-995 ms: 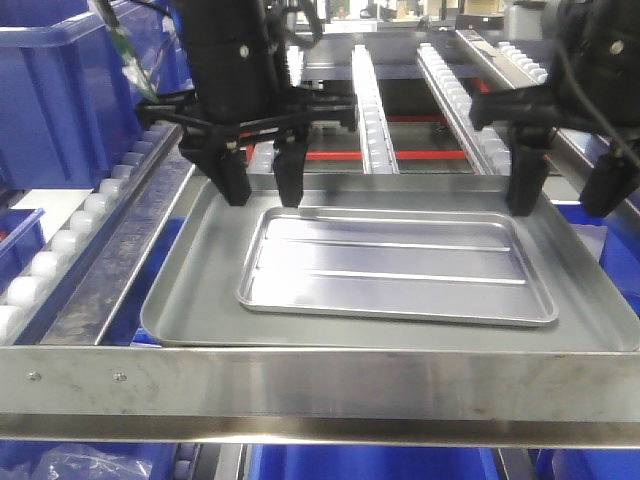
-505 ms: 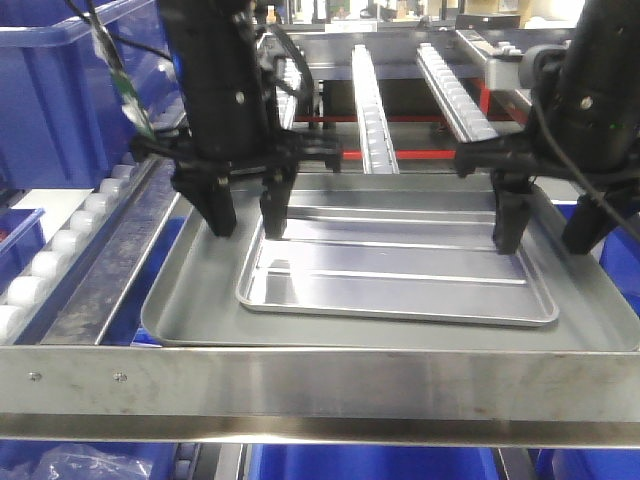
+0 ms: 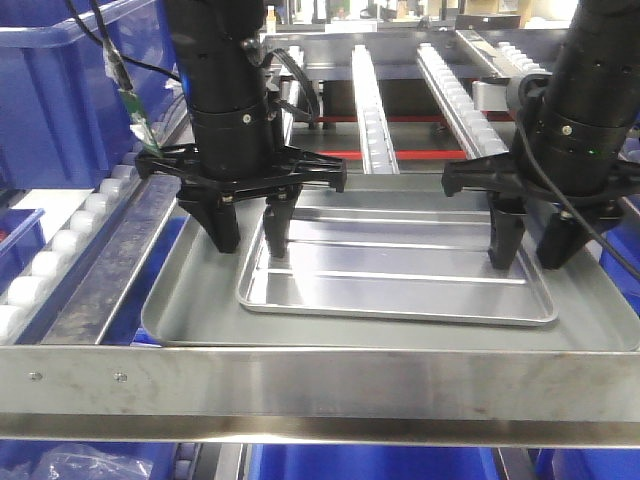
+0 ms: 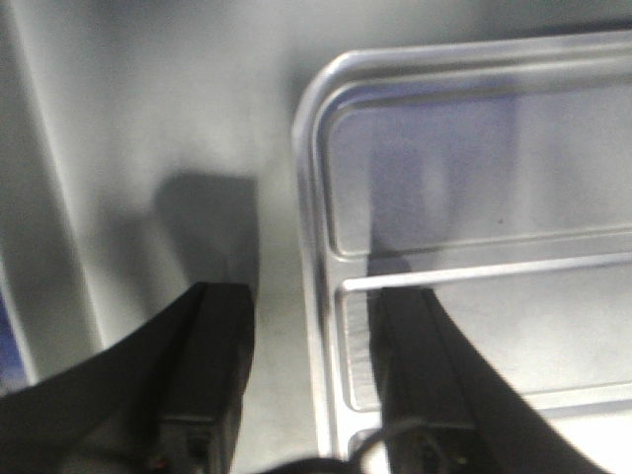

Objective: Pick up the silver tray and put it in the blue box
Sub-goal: 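Lower both grippers onto opposite short edges of the small silver tray, then close both grippers on the tray edges and lift it upward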

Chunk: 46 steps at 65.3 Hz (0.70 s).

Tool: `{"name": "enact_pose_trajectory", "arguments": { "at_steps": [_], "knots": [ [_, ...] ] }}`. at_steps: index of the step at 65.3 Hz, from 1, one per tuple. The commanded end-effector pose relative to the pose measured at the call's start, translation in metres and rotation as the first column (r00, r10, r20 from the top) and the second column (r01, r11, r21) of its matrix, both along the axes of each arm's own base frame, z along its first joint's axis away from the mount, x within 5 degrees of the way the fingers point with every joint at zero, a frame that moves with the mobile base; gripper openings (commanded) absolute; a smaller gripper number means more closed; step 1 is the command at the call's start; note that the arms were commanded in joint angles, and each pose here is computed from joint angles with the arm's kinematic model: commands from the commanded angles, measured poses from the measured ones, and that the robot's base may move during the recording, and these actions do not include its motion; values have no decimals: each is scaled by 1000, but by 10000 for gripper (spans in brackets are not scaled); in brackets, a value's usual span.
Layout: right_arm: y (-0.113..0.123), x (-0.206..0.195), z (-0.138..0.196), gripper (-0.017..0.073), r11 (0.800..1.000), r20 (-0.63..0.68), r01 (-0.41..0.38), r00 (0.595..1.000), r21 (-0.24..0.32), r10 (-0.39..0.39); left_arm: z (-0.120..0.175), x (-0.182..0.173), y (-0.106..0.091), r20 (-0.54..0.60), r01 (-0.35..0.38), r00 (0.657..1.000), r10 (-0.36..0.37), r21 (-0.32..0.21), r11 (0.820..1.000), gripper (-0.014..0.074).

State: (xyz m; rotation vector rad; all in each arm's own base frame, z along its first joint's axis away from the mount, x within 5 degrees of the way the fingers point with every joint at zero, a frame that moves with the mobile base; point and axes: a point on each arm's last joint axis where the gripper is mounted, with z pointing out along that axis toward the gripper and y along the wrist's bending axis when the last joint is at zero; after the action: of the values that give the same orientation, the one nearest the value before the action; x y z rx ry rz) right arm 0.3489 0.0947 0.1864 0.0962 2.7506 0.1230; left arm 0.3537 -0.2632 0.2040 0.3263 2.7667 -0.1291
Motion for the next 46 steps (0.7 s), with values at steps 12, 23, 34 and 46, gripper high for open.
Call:
{"name": "enact_pose_trajectory", "arguments": {
  "at_steps": [12,23,34,46],
  "knots": [
    [0,6,10,237,1000,51,-15,999,-1,15,21,2,0,54,-6,999,8,-38,999,-10],
    [0,6,10,63,1000,50,-15,999,-2,15,22,2,1,55,-5,998,7,-34,999,-98],
    [-2,2,19,57,1000,50,-21,999,-17,22,38,3,1,62,-11,998,12,-21,1000,-97],
    [-9,-13,64,57,999,139,-31,990,-34,35,88,-3,13,140,-15,990,16,-6,1000,-98]
  ]
}}
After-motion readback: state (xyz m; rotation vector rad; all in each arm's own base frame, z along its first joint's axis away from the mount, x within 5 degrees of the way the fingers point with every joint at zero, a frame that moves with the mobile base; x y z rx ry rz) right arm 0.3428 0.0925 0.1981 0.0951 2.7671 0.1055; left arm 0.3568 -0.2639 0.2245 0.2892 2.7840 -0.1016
